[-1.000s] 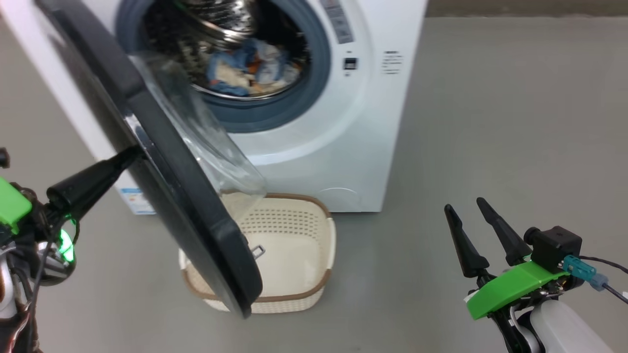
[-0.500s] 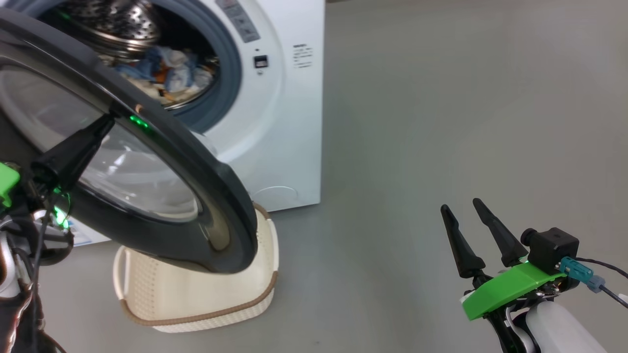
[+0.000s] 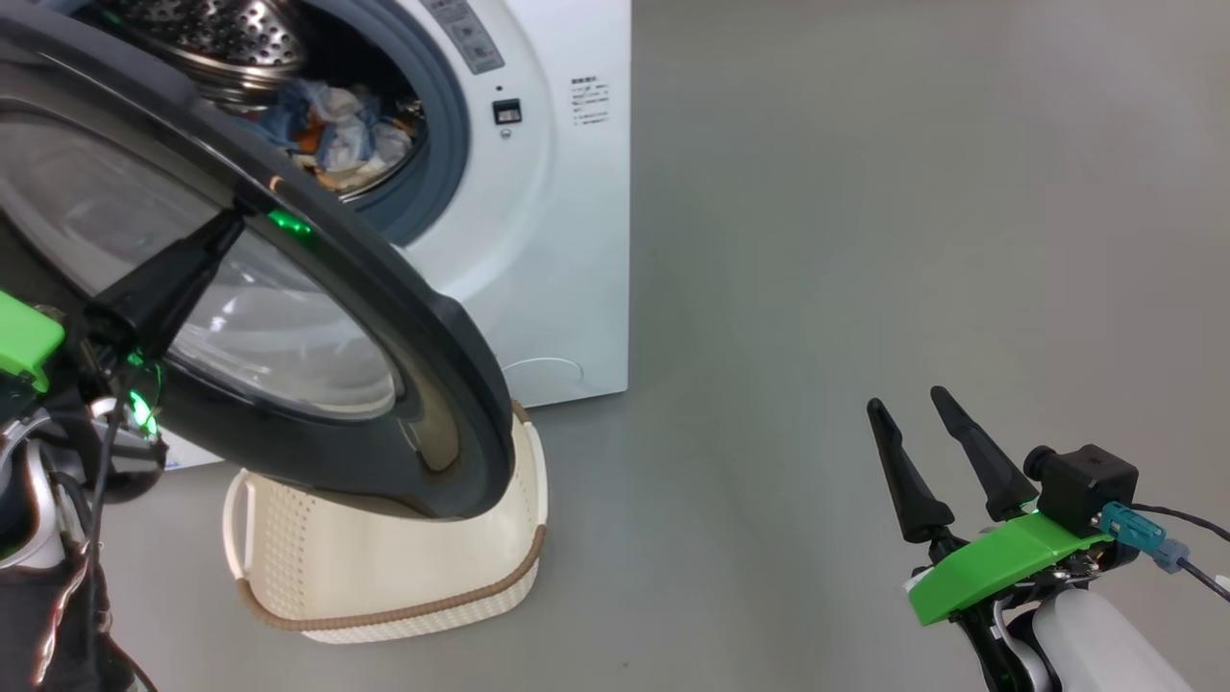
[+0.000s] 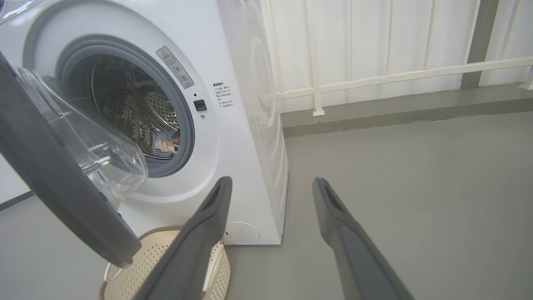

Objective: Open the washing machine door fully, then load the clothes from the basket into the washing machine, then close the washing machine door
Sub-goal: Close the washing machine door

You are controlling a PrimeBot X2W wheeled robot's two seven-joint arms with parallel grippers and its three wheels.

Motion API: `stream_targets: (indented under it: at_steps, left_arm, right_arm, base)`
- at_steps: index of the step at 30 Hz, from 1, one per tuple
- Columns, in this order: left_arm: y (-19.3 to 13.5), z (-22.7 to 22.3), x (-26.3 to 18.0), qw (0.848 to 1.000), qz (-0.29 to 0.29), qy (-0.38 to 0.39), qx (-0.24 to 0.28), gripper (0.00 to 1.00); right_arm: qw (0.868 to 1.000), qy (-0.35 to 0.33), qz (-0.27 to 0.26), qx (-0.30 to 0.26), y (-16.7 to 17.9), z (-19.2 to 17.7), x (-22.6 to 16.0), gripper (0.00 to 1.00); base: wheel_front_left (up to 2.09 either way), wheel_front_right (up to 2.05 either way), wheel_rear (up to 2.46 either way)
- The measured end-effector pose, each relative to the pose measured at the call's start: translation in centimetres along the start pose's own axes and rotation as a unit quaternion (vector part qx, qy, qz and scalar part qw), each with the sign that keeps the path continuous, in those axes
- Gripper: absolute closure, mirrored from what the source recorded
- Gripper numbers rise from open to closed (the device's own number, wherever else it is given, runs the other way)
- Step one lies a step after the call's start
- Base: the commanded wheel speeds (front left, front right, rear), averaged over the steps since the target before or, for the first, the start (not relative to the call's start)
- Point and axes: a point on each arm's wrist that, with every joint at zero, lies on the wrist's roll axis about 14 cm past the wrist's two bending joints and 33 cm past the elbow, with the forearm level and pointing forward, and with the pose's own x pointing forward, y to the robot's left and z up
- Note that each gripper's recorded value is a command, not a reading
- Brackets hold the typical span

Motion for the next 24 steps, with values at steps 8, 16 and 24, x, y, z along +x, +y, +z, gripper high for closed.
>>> stream_targets:
  at_steps: [8, 16, 24]
  left_arm:
    - [-0.6, 1.2, -1.6, 0.998, 0.000, -0.032, 0.051, 1.00]
    - [-0.4, 3.3, -3.8, 0.985, 0.025, -0.094, 0.145, 0.17]
    - [2.5, 4.6, -6.0, 0.960, 0.069, -0.146, 0.231, 0.00]
  right_arm:
    - [1.000, 0.000, 0.019, 0.001, 1.2, -0.1, 0.8, 0.00]
    - [1.000, -0.001, 0.028, 0.002, 1.8, 0.0, 1.4, 0.00]
    - [1.000, -0.001, 0.029, 0.003, 1.8, -0.1, 1.7, 0.00]
  base:
    - [0.00, 0.00, 0.00]
    - [0.00, 0.00, 0.00]
    - [0.00, 0.00, 0.00]
